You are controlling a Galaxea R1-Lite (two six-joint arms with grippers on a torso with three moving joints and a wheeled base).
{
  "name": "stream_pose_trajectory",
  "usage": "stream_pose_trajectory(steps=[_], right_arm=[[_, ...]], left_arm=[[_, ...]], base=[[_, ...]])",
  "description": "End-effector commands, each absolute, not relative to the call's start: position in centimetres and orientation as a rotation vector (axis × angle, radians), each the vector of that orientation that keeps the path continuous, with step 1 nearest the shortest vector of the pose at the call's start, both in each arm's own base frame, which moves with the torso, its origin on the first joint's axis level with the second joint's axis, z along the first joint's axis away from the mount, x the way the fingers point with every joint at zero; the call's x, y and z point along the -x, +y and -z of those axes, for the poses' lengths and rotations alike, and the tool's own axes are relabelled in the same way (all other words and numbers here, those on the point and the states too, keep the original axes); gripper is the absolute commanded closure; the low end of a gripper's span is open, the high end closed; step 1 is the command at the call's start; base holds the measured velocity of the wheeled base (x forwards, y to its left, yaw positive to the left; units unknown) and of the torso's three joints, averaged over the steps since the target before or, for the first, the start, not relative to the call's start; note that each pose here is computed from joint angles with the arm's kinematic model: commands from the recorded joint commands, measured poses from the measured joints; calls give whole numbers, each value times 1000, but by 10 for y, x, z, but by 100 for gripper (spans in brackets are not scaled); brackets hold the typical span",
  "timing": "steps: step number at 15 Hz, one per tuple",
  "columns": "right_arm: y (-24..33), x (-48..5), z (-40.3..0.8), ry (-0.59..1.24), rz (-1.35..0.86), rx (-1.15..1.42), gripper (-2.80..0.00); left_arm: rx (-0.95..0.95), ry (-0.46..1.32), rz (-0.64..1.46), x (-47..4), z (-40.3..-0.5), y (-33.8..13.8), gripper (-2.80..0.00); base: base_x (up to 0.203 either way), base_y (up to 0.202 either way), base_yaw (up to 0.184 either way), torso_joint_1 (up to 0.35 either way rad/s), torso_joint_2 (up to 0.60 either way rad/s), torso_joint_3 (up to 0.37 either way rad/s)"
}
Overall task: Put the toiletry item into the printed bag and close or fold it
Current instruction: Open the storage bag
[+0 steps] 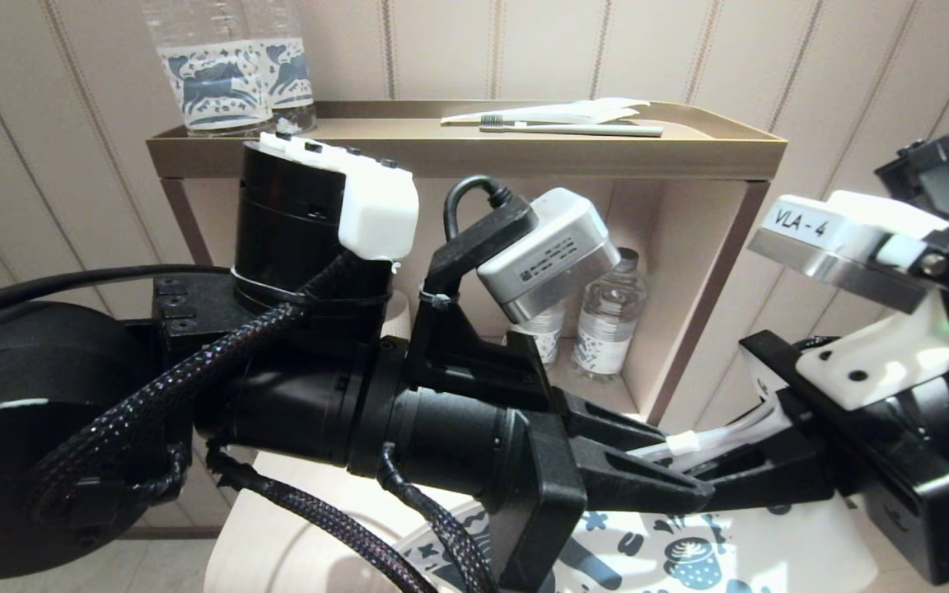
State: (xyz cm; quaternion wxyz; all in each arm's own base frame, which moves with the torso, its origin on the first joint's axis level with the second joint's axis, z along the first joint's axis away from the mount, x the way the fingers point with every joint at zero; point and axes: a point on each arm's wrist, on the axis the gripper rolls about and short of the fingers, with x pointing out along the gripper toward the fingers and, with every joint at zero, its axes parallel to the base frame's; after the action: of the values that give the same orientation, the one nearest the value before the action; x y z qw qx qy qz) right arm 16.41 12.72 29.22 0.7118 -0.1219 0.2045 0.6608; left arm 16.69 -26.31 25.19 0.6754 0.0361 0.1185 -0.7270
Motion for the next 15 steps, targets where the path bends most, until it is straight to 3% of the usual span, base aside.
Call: stream_pose_trajectory(steps=[1,8,9,15], right_arm=[[128,-164,-290,463,-1471,268,0],[131,-168,-288,458,-1477,269,0],[131,-168,-288,456,-1477,269,0],[131,-168,-288,456,-1477,271,0]], left_arm=[[-78,256,1638,-167,-254,-264,0],[-75,254,1628,-168,-255,-265,0],[-74,256,1624,-168,-255,-265,-280],[-74,256,1622,-168,-255,-264,-280]], base=[[0,0,0,0,0,0],[0,0,0,0,0,0],[0,0,0,0,0,0],[0,0,0,0,0,0]])
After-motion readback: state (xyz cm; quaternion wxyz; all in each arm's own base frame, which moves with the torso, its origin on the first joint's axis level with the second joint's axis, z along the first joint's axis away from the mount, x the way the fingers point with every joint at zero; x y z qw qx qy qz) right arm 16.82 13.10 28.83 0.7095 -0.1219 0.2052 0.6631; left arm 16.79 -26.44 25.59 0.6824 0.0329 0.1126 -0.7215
